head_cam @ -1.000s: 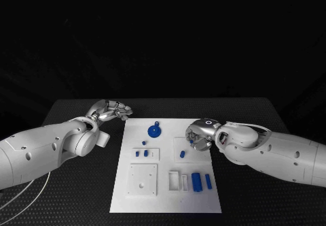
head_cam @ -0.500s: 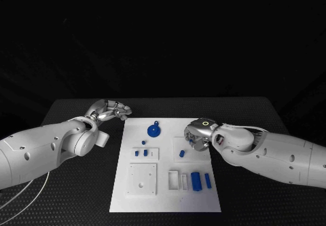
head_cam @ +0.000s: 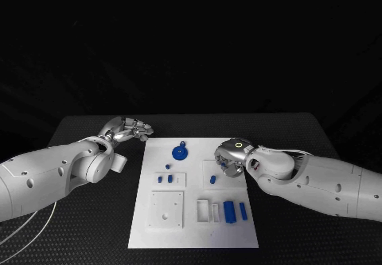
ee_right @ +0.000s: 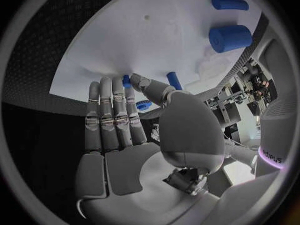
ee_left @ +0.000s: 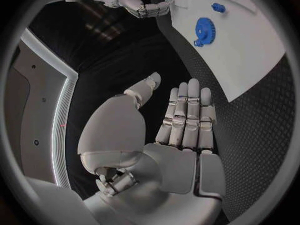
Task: Assemble the parts on the task board
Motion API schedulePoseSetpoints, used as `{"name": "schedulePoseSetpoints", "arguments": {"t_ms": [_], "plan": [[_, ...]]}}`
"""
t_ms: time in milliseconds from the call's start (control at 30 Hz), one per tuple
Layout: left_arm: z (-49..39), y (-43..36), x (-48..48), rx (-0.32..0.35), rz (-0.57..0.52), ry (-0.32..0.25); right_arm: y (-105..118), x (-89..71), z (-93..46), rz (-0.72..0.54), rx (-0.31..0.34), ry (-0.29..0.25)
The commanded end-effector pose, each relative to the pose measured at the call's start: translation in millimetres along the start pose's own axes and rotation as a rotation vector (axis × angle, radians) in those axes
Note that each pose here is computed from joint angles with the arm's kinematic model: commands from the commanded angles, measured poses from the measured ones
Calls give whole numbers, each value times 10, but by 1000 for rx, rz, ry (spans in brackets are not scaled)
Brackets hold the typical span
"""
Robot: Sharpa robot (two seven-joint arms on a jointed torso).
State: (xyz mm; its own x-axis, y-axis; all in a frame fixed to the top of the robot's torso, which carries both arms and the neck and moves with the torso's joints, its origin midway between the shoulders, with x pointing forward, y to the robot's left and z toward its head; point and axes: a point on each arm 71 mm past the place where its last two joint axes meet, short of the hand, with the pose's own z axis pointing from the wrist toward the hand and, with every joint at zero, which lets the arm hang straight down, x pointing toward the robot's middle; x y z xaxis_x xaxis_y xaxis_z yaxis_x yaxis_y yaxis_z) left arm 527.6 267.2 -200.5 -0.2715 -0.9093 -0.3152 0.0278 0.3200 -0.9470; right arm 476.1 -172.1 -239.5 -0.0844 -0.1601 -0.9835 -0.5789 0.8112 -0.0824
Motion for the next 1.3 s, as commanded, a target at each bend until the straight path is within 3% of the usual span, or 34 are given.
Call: {"name": "schedulePoseSetpoints", "arguments": {"t_ms": [33, 1300], "plan": [[1, -11, 16, -1, -9, 14, 35, 275, -58, -32, 4, 135], [-4, 16, -44, -12, -4, -4, 41, 77, -95, 21, -4, 13]]}}
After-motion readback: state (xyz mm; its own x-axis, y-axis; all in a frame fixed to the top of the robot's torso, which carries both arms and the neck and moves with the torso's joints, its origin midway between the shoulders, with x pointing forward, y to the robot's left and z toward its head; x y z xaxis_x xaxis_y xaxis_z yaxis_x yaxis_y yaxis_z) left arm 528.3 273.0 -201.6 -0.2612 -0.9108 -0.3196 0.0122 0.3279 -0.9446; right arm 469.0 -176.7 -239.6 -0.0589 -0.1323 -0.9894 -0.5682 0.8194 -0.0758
